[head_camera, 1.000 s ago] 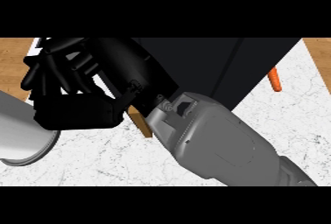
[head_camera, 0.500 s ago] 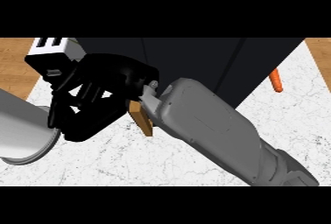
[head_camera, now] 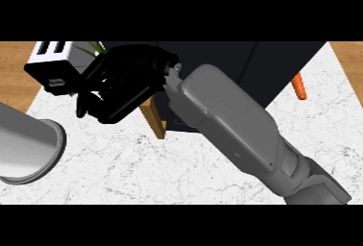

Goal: Pick up the wine, place it into the cabinet and close the cabinet

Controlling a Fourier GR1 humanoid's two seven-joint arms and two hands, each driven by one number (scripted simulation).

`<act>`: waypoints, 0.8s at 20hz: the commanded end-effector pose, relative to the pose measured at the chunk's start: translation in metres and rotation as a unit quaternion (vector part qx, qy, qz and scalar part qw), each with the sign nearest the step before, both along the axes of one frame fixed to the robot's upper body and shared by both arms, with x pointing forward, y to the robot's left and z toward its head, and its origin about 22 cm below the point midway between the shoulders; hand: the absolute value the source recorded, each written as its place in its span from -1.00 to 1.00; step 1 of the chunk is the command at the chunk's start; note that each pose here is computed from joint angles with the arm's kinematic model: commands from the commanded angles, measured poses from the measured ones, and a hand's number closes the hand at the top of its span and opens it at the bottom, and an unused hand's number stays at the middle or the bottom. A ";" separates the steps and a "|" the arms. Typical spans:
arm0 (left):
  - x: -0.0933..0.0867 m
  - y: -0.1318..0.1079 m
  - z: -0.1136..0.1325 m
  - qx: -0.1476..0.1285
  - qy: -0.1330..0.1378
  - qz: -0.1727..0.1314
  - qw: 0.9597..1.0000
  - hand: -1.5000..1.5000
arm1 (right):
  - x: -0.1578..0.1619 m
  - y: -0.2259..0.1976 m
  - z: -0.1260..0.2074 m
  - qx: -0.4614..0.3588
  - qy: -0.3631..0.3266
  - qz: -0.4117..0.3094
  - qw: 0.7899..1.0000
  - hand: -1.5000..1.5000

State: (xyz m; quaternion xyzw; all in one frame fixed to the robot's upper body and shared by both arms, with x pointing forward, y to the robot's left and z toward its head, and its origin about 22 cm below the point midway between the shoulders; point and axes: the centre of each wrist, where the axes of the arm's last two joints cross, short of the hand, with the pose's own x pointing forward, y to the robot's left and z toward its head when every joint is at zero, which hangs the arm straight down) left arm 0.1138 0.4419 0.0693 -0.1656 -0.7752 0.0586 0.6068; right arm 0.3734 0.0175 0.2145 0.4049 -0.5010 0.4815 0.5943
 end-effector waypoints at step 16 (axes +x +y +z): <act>0.009 0.003 0.011 0.002 -0.040 0.016 0.999 -1.00 | 0.061 -0.066 -0.003 0.073 -0.018 -0.169 0.983 1.00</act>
